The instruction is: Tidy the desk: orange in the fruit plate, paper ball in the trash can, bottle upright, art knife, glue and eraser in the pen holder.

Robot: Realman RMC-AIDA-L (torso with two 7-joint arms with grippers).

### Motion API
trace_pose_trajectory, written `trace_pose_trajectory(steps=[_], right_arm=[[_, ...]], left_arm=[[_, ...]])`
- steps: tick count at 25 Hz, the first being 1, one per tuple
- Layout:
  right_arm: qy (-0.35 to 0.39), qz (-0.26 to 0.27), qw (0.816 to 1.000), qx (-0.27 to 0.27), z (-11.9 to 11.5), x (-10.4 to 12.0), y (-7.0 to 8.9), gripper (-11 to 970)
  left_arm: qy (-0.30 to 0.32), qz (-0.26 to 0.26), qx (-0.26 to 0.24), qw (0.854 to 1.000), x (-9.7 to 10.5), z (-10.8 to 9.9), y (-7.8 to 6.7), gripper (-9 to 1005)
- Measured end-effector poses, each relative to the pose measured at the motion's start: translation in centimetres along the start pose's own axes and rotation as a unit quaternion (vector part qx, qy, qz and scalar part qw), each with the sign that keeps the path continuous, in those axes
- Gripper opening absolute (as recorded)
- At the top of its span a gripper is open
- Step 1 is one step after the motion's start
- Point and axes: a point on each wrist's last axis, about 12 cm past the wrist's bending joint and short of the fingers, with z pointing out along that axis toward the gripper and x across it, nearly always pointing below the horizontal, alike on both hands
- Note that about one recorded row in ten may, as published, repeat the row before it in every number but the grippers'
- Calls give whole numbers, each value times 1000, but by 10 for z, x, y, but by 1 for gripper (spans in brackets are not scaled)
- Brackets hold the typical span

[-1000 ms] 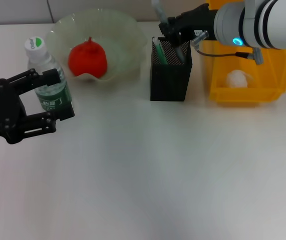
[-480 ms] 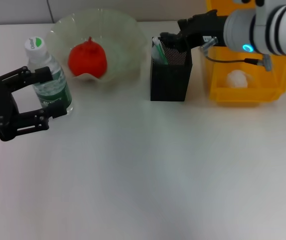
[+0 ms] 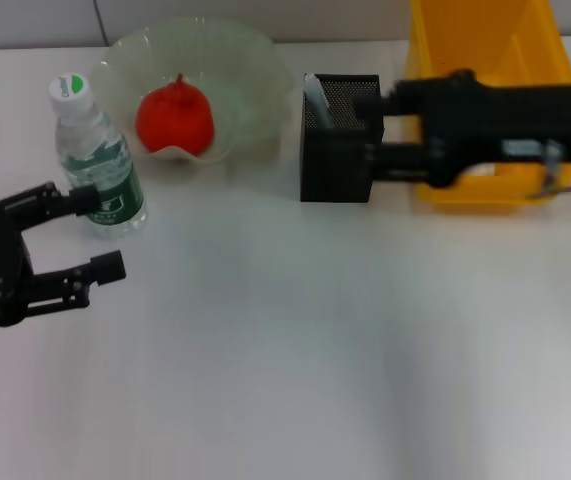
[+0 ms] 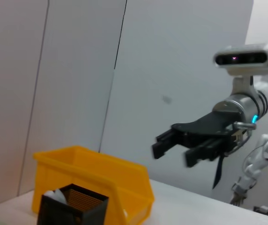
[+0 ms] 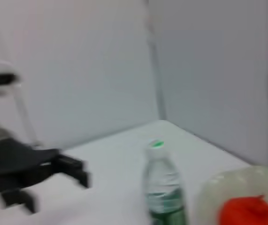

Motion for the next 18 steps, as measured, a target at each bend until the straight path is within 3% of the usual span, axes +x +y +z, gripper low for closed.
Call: trace_pose_trajectory(steps=[7,12,18], right_arm=[[-18,-11,997,-69,-36,66,1,713],[-37,-25,997,-67,-45,86,4,776],[-28,-24,996,-76,-43,98,10,840]], left_arm=[[17,-28,9,999,12,-11,-2,840],[23,-29,11,999,12,-12,-2,840],[108,-52,57,991,11,0,6,840]])
